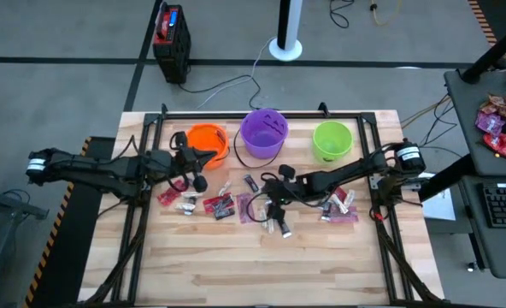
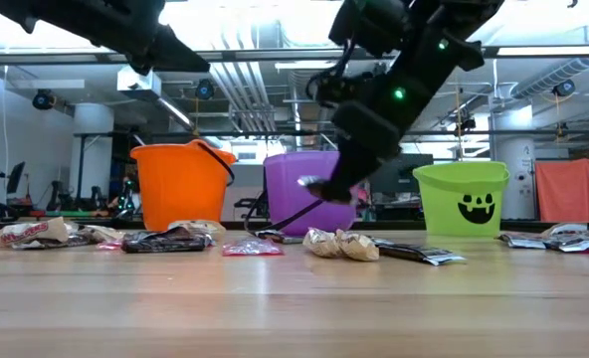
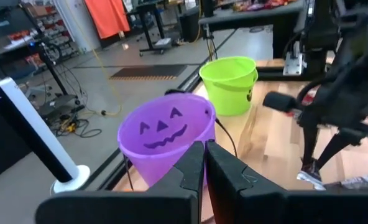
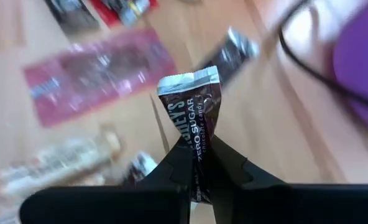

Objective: Sort candy by brand, put in halloween buckets
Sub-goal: Put the brown chocolate bar into the green bucket, then put the red candy pack into the purple bucket

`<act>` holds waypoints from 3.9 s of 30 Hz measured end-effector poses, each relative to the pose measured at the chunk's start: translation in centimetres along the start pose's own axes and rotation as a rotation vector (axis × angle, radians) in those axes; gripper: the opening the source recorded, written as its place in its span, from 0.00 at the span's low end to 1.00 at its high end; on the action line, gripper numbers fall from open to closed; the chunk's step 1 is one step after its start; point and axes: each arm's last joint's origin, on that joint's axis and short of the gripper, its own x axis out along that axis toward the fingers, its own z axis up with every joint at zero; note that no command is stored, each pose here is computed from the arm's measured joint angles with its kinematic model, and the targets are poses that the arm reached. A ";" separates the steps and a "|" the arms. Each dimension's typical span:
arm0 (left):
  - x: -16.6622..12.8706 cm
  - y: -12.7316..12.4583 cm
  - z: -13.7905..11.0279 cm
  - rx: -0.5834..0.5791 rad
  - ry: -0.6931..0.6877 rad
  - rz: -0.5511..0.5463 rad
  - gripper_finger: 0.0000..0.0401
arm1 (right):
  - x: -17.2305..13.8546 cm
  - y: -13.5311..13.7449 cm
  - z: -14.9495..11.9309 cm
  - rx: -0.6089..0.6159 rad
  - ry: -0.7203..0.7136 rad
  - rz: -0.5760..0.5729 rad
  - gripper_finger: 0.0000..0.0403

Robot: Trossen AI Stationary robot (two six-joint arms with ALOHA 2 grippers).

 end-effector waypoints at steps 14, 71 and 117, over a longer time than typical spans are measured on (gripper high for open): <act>1.6 -0.8 1.0 0.022 -0.094 0.013 0.00 | -4.2 -0.4 1.0 -0.006 -0.024 0.056 0.05; 5.1 -4.6 3.3 0.043 0.532 -0.153 0.00 | -15.4 -21.4 -4.2 0.673 0.213 -0.451 0.10; 10.7 -14.5 -5.2 0.022 0.755 -0.484 0.57 | -14.1 -9.2 -5.8 0.346 -0.230 -0.182 0.44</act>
